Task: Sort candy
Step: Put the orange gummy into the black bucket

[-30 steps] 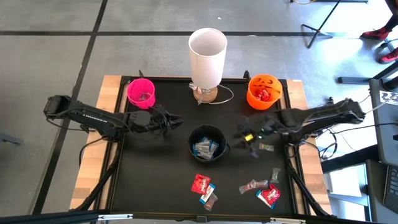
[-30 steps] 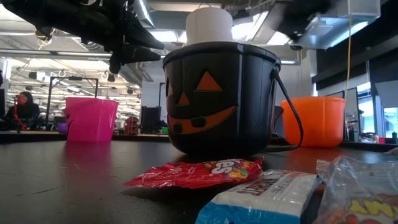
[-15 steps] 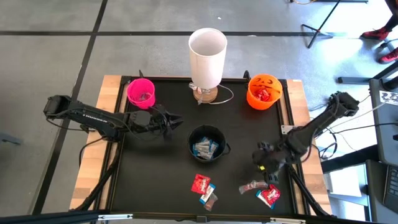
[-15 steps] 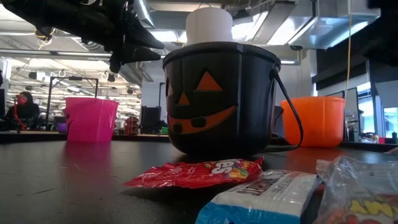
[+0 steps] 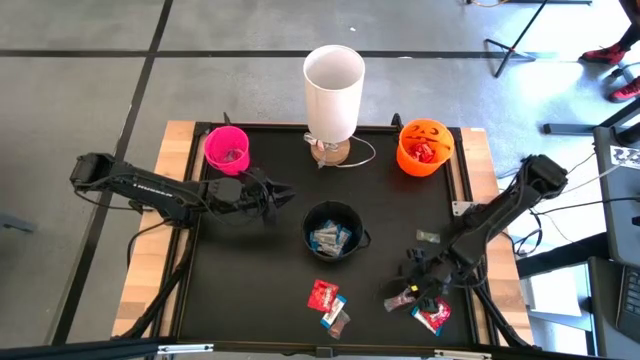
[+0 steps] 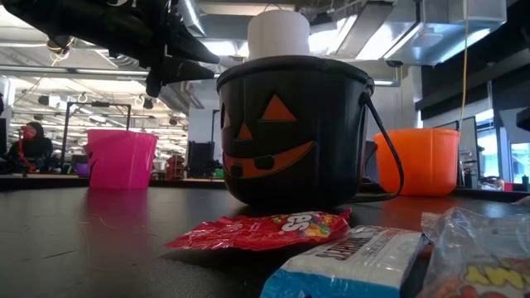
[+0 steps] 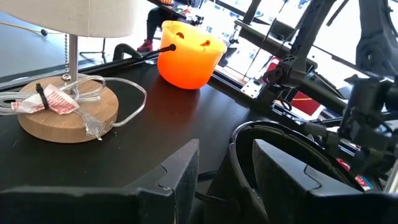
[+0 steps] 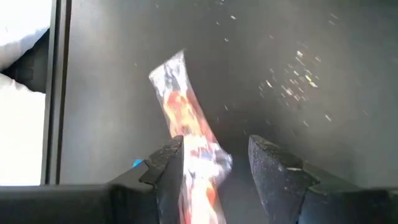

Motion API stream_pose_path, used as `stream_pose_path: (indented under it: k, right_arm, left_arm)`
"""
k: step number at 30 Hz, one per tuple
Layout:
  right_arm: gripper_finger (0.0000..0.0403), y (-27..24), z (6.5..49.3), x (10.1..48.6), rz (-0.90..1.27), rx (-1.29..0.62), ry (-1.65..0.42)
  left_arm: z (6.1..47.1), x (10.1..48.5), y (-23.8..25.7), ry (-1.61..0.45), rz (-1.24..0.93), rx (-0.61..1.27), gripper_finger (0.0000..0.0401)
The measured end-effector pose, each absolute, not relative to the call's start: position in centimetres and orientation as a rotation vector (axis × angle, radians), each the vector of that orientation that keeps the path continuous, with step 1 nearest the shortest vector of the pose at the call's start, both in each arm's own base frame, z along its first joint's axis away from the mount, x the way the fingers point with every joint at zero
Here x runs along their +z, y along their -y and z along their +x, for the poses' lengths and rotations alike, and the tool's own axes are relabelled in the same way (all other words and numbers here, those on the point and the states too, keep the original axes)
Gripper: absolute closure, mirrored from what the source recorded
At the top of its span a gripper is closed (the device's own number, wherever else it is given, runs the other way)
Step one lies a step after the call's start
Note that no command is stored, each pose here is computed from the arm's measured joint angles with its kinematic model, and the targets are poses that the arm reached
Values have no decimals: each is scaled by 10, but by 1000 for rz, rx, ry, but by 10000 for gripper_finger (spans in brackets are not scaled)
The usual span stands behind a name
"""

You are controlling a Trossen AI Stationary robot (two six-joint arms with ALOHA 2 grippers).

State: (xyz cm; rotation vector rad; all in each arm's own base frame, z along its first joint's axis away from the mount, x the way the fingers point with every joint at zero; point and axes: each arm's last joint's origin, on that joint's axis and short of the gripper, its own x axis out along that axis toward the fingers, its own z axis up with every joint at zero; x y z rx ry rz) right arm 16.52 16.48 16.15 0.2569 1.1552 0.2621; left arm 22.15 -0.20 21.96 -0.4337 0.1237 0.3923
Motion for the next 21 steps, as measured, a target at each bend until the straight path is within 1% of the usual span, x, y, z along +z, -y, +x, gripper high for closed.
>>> stream_pose_path:
  k: [3, 6, 9, 12, 19, 21]
  right_arm:
    - [223, -170, 171, 153, 234, 286, -1142]
    - [224, -174, 174, 142, 215, 293, -1174]
    - [236, -176, 175, 134, 199, 284, -1209]
    - [270, -176, 176, 131, 194, 281, -1214]
    - [379, -174, 175, 135, 168, 296, -1194]
    - [395, -173, 174, 138, 154, 303, -1184]
  left_arm:
    - [222, 220, 2, -123, -439, 393, 258]
    - [222, 220, 2, -120, -456, 392, 258]
    - [222, 220, 3, -122, -460, 386, 258]
    - [222, 220, 3, -123, -460, 383, 258]
    - [222, 220, 3, -123, -459, 382, 258]
    - [222, 220, 3, -123, -459, 382, 258]
